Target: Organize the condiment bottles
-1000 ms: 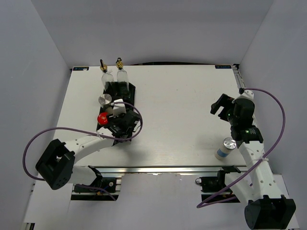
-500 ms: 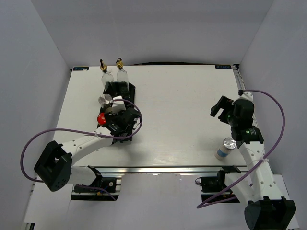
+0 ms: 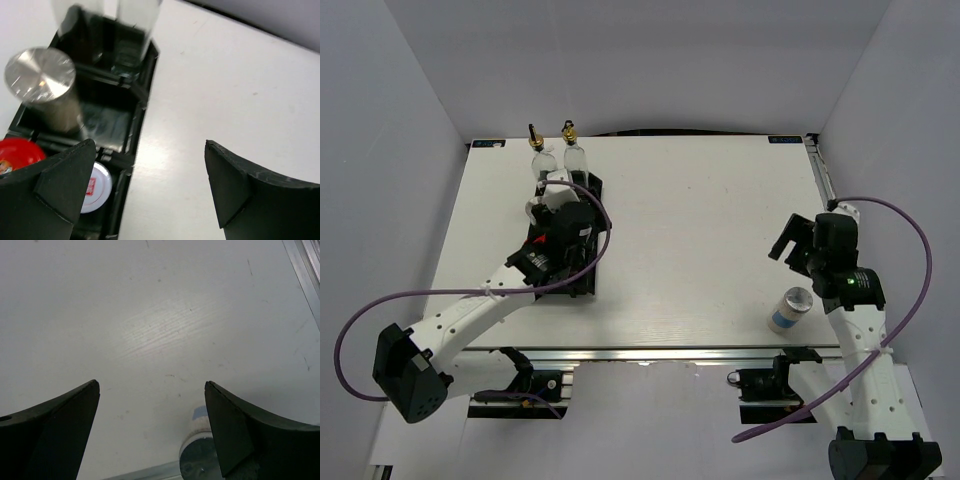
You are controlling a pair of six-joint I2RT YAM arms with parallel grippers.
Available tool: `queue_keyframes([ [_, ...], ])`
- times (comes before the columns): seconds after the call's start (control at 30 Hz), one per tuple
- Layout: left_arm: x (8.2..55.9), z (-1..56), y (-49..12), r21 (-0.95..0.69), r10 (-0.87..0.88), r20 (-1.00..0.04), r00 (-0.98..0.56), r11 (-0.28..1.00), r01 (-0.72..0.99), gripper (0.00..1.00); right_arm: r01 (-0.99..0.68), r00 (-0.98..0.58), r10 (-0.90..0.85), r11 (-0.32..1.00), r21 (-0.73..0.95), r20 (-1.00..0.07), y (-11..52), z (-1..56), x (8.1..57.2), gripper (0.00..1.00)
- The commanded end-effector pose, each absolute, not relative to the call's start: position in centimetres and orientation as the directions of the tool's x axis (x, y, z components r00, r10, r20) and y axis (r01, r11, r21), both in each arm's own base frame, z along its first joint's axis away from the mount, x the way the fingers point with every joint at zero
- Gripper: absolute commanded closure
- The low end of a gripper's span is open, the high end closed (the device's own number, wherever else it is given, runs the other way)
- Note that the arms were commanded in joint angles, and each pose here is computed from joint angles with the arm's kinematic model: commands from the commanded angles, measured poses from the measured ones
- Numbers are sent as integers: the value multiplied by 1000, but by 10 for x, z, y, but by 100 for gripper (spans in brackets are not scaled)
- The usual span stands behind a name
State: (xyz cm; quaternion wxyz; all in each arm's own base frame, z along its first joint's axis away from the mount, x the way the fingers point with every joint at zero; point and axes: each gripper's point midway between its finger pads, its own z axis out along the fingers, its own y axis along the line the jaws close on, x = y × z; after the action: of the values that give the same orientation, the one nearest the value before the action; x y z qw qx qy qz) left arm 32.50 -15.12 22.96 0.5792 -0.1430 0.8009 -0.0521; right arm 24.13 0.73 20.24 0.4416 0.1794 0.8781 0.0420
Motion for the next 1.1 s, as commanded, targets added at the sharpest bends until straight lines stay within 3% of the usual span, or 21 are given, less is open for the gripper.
queue_keyframes([
  [0.0,333,272,-168,-296,-299,-928,-222,954,-50,2,391,-614,384,907,157,-690,-7,188,214,10],
  [0.27,345,282,-179,-289,-286,-945,-162,957,0,2,481,-652,456,866,135,-606,-10,168,191,11],
  [0.43,345,275,-169,-252,-255,-955,-150,967,-39,2,529,-720,459,849,16,-520,-20,147,160,11],
  [0.7,339,268,-156,-221,-228,-964,-139,973,-68,2,487,-786,450,873,24,-424,-8,132,144,14],
  [0.83,339,265,-155,-234,-241,-963,-123,970,-70,2,459,-802,421,888,13,-424,-8,140,144,27],
  [1.07,339,264,-150,-242,-253,-960,-115,965,-105,2,397,-813,379,916,55,-442,0,152,155,81],
])
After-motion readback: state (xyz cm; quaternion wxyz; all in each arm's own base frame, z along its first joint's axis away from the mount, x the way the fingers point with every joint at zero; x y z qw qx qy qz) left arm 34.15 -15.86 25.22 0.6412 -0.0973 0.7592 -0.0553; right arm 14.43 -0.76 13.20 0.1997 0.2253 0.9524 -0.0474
